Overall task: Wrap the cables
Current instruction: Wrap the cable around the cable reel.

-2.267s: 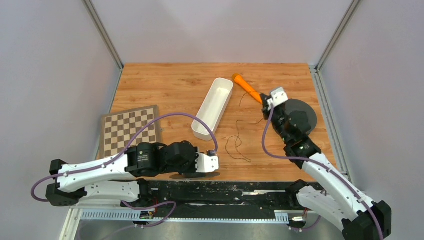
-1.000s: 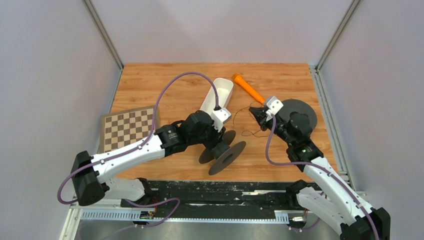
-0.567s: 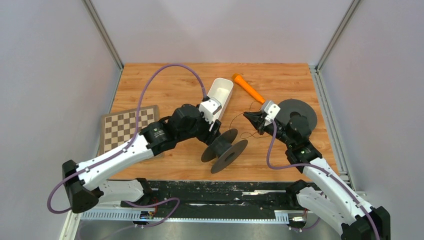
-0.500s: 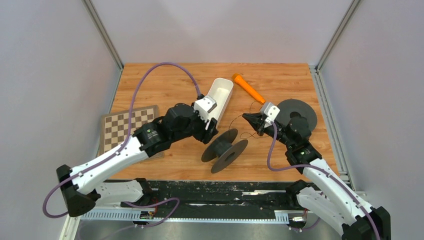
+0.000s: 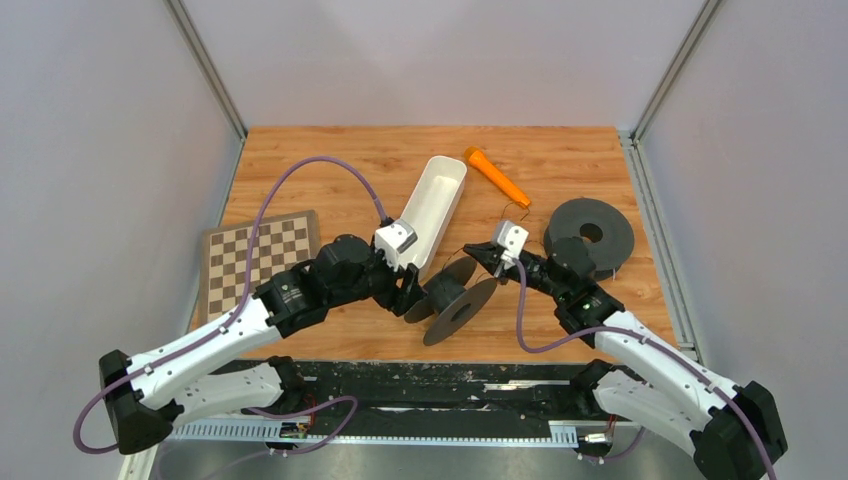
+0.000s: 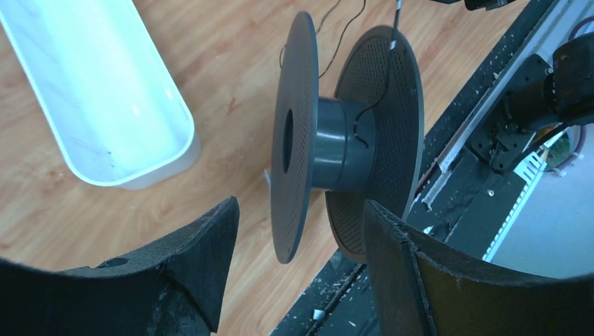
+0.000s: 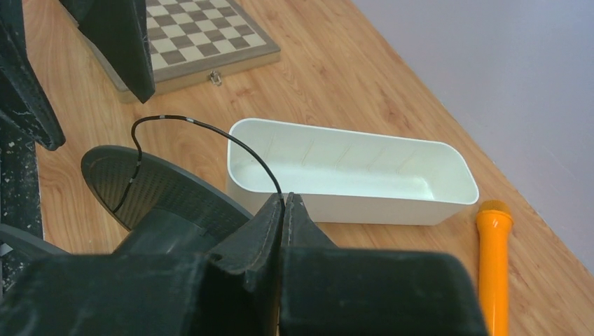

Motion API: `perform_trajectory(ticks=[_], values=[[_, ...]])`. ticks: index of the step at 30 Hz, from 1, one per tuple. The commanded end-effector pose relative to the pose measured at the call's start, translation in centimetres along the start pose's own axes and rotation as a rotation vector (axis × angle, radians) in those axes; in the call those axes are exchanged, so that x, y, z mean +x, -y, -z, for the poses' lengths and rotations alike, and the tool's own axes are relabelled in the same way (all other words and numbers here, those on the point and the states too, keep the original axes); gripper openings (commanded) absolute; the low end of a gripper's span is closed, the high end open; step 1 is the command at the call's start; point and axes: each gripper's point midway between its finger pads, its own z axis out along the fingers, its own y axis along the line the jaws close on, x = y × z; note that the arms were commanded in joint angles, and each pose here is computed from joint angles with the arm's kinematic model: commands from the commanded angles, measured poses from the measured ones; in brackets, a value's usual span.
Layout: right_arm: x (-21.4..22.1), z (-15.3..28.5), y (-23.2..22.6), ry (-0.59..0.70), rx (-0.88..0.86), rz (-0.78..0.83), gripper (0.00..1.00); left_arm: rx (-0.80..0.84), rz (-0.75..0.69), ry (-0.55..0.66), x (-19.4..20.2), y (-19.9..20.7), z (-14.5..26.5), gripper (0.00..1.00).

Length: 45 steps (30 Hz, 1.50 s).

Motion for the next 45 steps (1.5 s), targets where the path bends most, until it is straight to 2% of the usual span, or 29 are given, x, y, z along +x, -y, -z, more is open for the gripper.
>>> perform_trajectory(ticks=[1,19,28,33,37,38,40,42,45], values=[[0.9,-0.7,0.4,-0.023,0.047,0.078,0.0,0.057,0.053,0.065,-1.2,1.2,-0.7,0.72],[3.7,-1.1,-0.7,-0.096,0.123,0.183,0.0,0.121,0.055,0.068,0.6,1.8,-2.6,0.65],[3.1,-1.2,-1.7,-0.071,0.096,0.196,0.0,0.095,0.044,0.052,1.3,1.2,-3.9,0.61],[2.8,-1.5,-3.5,-0.048,0.034,0.217,0.0,0.077,0.041,0.044,1.5,0.9,-4.4,0.5],[3.0,-1.6,-4.2,-0.051,0.008,0.224,0.0,0.077,0.041,0.036,1.7,0.9,-4.4,0.33],[3.0,-1.6,-4.5,-0.05,0.001,0.226,0.0,0.076,0.041,0.037,1.7,0.8,-4.4,0.23],[3.1,-1.7,-4.7,-0.053,-0.001,0.226,0.0,0.078,0.042,0.045,1.6,0.9,-4.2,0.12],[3.3,-1.6,-4.5,-0.062,0.01,0.23,0.0,0.075,0.043,0.051,1.5,0.8,-4.0,0.07],[3.1,-1.6,-4.5,-0.06,0.015,0.225,0.01,0.056,0.045,0.045,1.3,0.6,-3.9,0.04]])
